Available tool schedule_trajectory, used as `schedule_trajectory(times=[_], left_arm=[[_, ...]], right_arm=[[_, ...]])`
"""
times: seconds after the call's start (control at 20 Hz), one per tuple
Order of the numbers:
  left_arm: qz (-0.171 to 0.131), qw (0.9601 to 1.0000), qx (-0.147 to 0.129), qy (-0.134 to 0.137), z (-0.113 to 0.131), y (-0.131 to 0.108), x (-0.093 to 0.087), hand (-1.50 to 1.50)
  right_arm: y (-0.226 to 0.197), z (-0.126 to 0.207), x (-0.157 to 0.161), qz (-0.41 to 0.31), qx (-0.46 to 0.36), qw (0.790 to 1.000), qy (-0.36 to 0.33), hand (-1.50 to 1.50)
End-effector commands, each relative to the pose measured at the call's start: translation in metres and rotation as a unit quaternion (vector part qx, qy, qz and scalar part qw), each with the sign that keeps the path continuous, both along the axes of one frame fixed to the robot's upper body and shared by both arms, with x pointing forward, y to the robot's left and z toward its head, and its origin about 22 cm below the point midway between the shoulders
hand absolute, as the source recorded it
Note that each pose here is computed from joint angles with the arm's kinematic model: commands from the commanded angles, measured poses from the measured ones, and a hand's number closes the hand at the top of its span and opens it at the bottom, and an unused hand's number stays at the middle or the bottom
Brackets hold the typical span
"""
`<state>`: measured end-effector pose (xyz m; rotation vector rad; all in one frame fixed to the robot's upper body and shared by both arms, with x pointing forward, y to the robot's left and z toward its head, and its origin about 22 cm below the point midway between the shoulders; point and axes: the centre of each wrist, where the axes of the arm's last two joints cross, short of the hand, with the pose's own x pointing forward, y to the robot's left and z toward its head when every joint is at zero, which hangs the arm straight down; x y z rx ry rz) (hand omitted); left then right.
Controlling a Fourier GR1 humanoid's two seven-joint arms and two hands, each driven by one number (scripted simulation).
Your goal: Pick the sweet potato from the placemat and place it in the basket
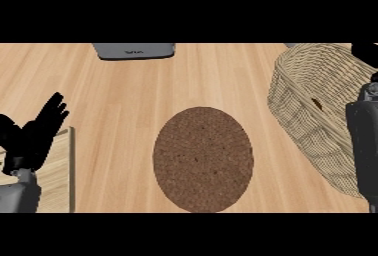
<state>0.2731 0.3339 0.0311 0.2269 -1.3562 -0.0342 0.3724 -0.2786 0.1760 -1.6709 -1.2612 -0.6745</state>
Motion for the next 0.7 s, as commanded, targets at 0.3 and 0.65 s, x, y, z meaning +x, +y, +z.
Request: schedule_trajectory(times=[0.3, 0.65], left_arm=[[0.019, 0.9998, -0.002, 0.000, 0.006, 0.011, 0.000, 0.00], [0.021, 0.9998, -0.002, -0.005, -0.006, -0.001, 0.001, 0.00]], right_arm=[[-0.009, -0.002, -0.124, -0.019, 0.125, 0.988, -0.091, -1.50], [0.007, -0.020, -0.226, 0.019, 0.149, 0.988, -0.034, -1.50]])
